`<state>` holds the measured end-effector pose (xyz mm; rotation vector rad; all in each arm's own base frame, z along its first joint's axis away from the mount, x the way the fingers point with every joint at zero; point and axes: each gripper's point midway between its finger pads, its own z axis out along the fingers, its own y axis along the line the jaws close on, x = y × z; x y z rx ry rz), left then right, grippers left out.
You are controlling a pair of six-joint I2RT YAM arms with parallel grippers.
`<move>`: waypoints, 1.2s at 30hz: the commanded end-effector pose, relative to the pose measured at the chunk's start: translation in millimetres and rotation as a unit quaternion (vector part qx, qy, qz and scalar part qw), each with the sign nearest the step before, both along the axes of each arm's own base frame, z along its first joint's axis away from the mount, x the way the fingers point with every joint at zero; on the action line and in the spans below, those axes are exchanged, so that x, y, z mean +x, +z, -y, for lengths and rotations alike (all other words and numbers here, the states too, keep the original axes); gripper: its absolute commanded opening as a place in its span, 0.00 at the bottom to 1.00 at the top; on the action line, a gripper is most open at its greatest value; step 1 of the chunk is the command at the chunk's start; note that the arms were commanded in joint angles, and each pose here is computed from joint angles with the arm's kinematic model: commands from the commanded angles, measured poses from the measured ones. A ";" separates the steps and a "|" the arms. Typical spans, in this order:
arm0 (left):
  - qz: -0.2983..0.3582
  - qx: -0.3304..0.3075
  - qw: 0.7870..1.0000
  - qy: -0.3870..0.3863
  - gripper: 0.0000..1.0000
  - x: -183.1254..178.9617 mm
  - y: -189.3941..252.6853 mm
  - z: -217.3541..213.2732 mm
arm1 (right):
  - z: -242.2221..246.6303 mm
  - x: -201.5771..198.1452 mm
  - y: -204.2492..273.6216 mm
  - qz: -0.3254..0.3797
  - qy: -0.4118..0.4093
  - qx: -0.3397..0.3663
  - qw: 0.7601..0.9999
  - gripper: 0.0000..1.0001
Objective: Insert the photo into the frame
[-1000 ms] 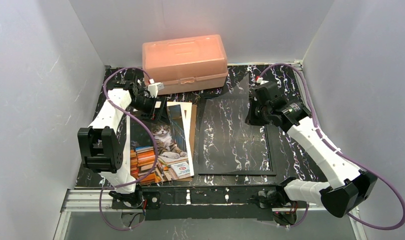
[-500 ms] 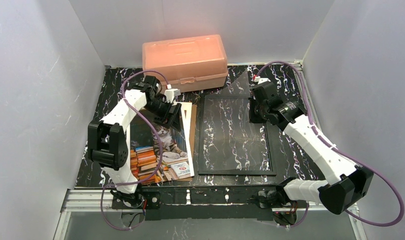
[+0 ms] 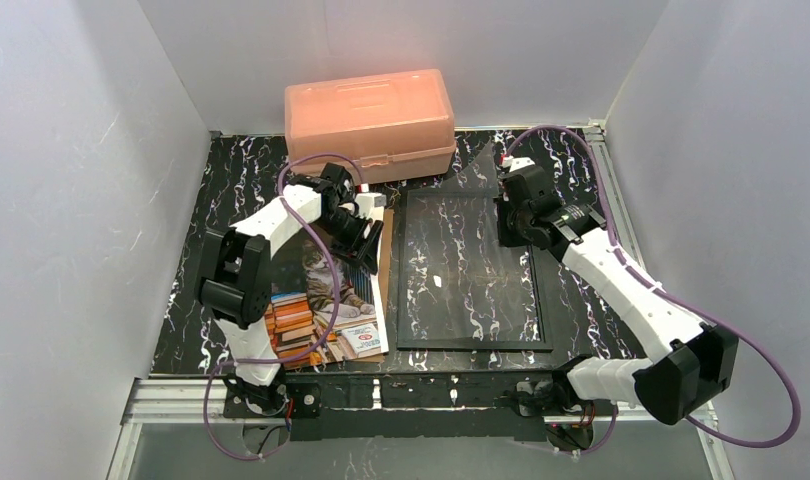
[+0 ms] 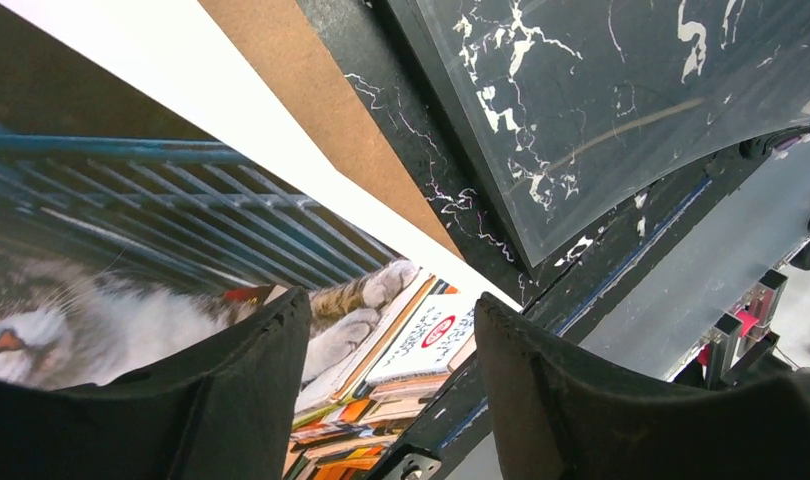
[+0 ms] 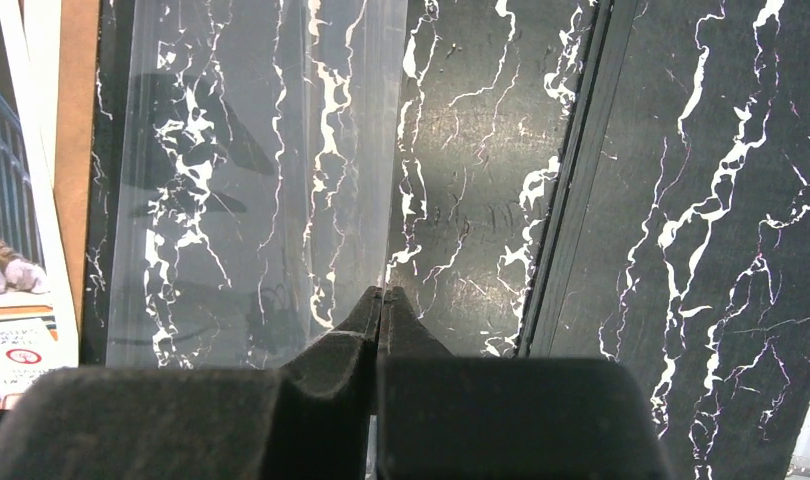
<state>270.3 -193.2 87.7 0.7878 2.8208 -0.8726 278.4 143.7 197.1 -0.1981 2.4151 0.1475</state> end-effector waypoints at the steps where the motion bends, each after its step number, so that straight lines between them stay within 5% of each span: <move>1: -0.006 0.006 1.000 -0.002 0.57 -2.3 -9.8 6.3 | -0.1 13.1 1.3 0.016 0.007 0.000 1.000 0.01; 15: -0.005 0.010 1.000 -0.009 0.42 3.1 -26.4 21.0 | 16.2 16.3 -21.3 -0.017 -0.024 0.006 1.000 0.01; 36: -0.002 0.032 0.999 -0.020 0.40 10.3 -46.4 30.8 | 5.0 8.9 -37.7 -0.027 -0.003 0.049 0.998 0.01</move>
